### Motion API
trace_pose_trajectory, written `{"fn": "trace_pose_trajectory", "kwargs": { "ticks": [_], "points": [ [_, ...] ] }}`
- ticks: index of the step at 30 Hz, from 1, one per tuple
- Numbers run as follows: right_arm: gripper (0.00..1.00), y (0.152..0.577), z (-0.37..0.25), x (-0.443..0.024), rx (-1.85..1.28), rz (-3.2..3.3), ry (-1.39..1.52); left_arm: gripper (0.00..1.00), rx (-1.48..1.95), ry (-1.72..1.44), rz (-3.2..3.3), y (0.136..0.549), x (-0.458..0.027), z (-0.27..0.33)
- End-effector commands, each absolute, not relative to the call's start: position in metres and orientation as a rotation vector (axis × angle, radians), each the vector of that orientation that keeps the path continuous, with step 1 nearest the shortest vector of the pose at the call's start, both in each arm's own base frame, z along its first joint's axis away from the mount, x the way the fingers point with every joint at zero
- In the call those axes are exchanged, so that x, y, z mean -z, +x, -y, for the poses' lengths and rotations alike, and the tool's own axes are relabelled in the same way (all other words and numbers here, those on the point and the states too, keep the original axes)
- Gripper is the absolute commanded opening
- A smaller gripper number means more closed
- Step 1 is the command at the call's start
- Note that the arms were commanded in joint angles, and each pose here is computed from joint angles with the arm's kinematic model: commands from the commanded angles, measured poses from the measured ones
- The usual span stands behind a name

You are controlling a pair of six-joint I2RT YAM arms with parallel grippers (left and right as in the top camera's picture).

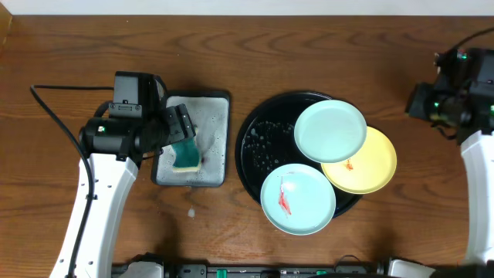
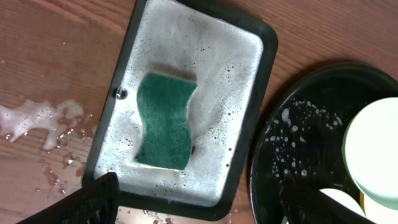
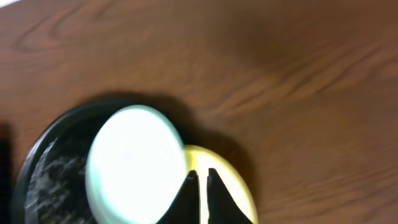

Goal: Clean dirty plates on tray and stack at the side

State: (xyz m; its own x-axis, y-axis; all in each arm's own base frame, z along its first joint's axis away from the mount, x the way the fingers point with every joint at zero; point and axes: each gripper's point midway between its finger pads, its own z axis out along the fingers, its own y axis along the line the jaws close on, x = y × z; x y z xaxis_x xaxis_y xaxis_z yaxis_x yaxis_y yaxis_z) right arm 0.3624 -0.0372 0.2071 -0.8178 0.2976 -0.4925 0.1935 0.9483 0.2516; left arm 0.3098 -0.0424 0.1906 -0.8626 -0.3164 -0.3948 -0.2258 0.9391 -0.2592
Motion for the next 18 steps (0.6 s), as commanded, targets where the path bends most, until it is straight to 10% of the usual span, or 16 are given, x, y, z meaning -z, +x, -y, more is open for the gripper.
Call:
{"fn": "trace_pose_trajectory", "kwargs": {
  "ticks": [1, 10, 18],
  "points": [
    [0.27, 0.354, -0.009, -0.191, -0.631, -2.636, 0.255, 0.83, 0.282, -0.379, -2.648, 0.311, -0.194, 0.042],
    [0.56, 0.32, -0.008, -0.094, -0.471, -3.027, 0.504, 0.83, 0.282, -0.379, -2.649, 0.311, -0.194, 0.042],
    [0.4, 0.333, -0.016, -0.059, -0.477, -3.074, 0.5, 0.83, 0.282, -0.379, -2.648, 0.311, -0.194, 0.042]
  ]
}}
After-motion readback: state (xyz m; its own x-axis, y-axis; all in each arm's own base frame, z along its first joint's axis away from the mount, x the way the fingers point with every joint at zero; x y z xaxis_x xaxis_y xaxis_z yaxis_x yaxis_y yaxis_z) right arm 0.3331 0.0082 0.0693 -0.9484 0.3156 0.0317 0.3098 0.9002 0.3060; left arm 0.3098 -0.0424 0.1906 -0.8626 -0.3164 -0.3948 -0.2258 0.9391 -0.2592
